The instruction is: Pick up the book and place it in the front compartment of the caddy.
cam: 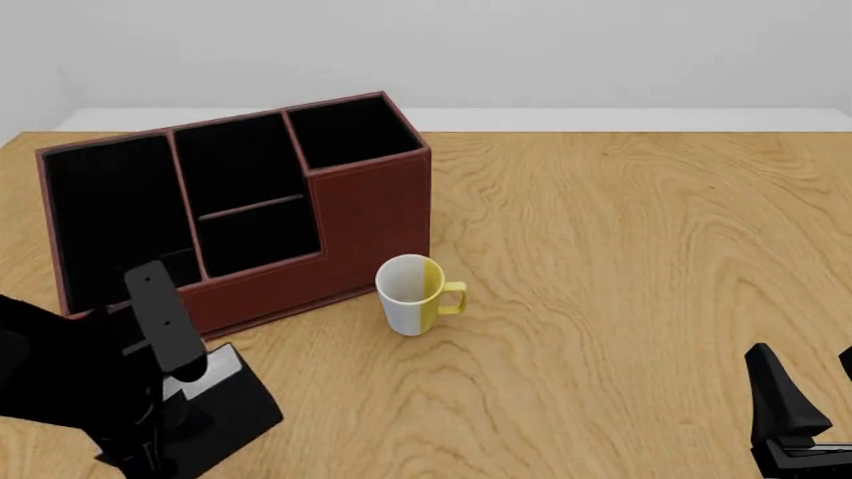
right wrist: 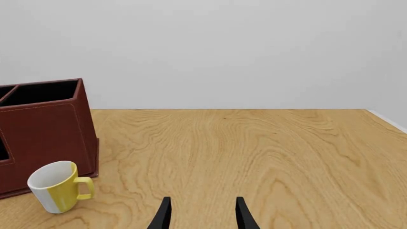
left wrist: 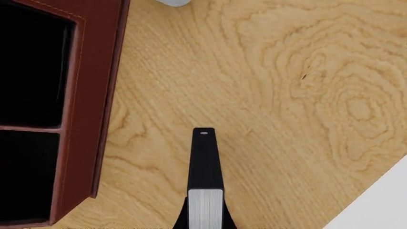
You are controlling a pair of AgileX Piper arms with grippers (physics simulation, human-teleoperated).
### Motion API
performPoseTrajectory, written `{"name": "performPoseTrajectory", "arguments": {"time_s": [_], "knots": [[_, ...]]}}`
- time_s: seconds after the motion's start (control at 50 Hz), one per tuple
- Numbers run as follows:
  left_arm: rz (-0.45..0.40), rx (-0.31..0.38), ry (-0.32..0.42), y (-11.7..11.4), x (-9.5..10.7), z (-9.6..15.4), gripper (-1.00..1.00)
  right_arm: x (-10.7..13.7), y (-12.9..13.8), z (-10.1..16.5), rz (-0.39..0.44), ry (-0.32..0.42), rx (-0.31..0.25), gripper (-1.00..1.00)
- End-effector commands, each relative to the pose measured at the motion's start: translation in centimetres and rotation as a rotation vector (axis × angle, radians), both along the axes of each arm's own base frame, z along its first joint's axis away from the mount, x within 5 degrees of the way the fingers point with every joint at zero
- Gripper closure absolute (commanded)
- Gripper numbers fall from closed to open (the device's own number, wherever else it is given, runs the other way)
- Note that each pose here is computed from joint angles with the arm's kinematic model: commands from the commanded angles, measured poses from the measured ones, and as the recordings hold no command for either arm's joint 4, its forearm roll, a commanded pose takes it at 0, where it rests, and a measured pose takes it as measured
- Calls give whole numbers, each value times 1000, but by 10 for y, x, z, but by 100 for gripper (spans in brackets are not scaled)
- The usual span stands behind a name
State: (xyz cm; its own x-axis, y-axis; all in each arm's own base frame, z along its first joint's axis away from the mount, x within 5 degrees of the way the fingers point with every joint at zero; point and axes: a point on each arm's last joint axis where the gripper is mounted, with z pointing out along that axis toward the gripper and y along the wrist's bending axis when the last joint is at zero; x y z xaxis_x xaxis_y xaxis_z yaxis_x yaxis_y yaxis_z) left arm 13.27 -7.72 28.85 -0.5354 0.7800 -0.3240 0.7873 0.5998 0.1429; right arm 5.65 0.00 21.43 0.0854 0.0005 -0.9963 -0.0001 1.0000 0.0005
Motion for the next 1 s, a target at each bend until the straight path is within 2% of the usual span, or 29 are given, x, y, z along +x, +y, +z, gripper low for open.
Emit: {"name": "performPoseTrajectory", "arguments": {"time_s": [0.02,0.1,0.14,0.26,0.5,0.66,0.84,0.96,1.0], "knots": [[-77,8,-147,9,13,59,100,0,0,0,0,0,0,-100],[-101,4,-193,7,19,80,100,0,0,0,0,0,0,-100],[-105,-31,-220,-3,22,95,100,0,0,0,0,0,0,-100],[-132,-19,-299,0,32,118,100,0,0,0,0,0,0,-100],[-190,13,-398,0,50,147,100,0,0,0,0,0,0,-100],[-244,74,-437,3,68,157,100,0,0,0,0,0,0,-100],[-295,101,-432,-9,98,159,100,0,0,0,0,1,1,-100],[-352,157,-426,-9,121,155,100,0,0,0,0,0,0,-100],[-350,150,-420,-13,125,154,100,0,0,0,0,0,0,-100]]}}
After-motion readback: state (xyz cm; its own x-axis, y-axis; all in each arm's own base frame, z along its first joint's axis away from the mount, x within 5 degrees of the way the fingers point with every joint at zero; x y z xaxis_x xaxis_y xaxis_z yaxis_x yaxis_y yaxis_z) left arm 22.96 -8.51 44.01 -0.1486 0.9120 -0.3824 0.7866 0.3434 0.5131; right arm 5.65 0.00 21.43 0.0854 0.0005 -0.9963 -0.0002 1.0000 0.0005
